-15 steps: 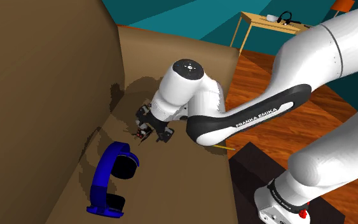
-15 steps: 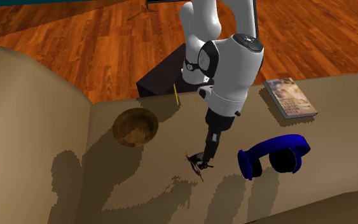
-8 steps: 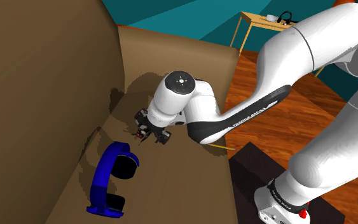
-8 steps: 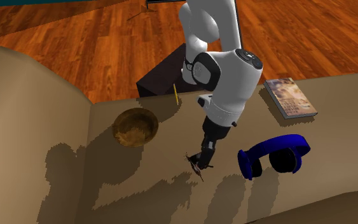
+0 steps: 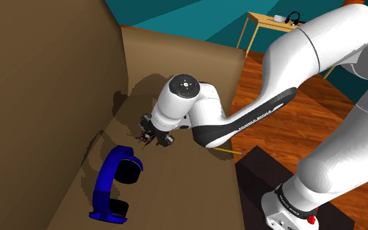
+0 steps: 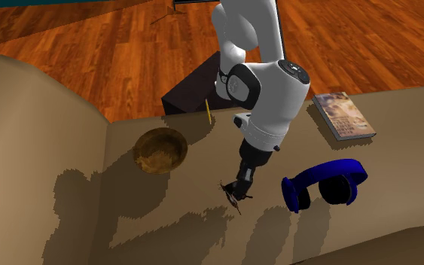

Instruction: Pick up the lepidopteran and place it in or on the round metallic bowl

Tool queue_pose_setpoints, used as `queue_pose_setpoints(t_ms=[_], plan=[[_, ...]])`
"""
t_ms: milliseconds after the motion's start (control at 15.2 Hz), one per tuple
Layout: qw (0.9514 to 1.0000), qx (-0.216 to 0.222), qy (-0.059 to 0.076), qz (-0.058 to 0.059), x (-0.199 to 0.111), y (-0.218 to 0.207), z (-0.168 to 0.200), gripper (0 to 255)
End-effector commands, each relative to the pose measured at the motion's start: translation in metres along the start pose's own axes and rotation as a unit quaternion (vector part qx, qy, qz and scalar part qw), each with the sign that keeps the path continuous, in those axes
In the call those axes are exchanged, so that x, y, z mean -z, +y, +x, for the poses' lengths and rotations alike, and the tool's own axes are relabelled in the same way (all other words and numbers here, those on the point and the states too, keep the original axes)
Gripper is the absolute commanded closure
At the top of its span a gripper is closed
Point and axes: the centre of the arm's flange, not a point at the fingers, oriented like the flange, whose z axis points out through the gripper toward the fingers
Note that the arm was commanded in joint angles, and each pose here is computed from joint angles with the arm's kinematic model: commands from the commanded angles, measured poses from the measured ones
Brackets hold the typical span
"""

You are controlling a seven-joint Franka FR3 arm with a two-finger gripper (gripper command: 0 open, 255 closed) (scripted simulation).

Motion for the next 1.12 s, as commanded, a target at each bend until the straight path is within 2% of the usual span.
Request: queue_pose_setpoints(t_ms=[0, 528, 1056], plan=[[1.0000, 0.000, 0.000, 0.000, 0.000, 0.000, 0.000, 255], [1.0000, 0.000, 0.000, 0.000, 0.000, 0.000, 0.000, 255], [1.0000, 0.000, 0.000, 0.000, 0.039, -0.015, 0.006, 255]])
